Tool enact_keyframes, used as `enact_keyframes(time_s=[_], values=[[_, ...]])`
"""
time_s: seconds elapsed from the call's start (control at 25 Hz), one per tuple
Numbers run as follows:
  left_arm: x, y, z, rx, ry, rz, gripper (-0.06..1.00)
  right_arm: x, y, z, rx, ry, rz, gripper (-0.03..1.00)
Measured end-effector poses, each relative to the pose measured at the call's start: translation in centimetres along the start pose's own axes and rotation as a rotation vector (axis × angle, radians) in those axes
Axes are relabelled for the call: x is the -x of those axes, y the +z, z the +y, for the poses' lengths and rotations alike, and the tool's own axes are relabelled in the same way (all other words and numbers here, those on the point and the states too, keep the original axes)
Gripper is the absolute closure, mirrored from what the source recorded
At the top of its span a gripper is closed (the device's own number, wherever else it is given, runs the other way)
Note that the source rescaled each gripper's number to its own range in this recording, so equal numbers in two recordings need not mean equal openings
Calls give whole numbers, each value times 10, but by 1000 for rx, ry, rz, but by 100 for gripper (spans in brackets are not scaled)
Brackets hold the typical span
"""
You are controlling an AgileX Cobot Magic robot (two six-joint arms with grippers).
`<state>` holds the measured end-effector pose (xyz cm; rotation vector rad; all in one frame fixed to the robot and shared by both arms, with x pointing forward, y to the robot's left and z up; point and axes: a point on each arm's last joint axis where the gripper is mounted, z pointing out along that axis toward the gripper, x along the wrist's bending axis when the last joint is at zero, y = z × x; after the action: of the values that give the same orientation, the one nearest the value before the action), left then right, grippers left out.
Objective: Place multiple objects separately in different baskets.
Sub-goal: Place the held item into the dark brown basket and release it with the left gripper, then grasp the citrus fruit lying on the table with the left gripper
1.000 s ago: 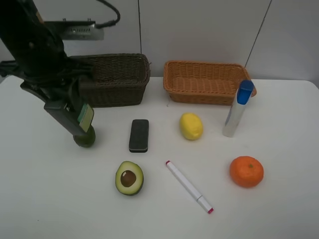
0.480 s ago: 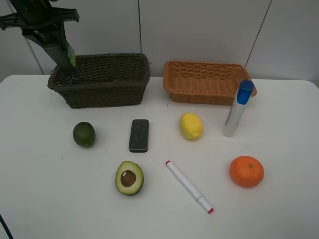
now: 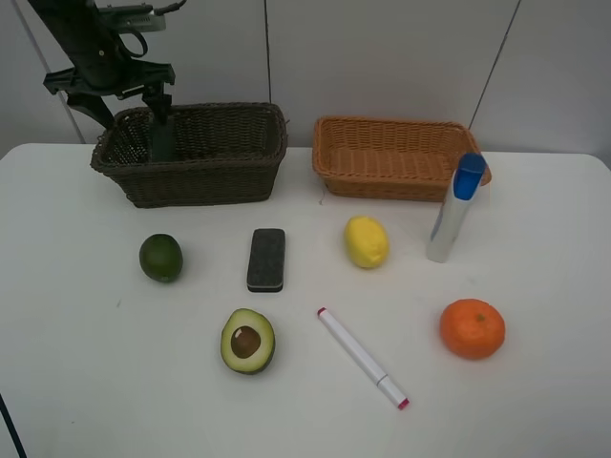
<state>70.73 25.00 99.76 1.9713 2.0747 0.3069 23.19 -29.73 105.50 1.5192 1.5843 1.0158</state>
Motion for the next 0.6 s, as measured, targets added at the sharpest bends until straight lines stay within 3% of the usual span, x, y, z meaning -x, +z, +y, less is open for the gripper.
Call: enact_keyframes(time_s=[0.28,0.6], values=[[3,-54,4,-17,-5,-34,-5,0,0,0,0,0,0,-3],[10,-106,-23,-62,-40,-154,-5,0,0,0,0,0,0,-3]])
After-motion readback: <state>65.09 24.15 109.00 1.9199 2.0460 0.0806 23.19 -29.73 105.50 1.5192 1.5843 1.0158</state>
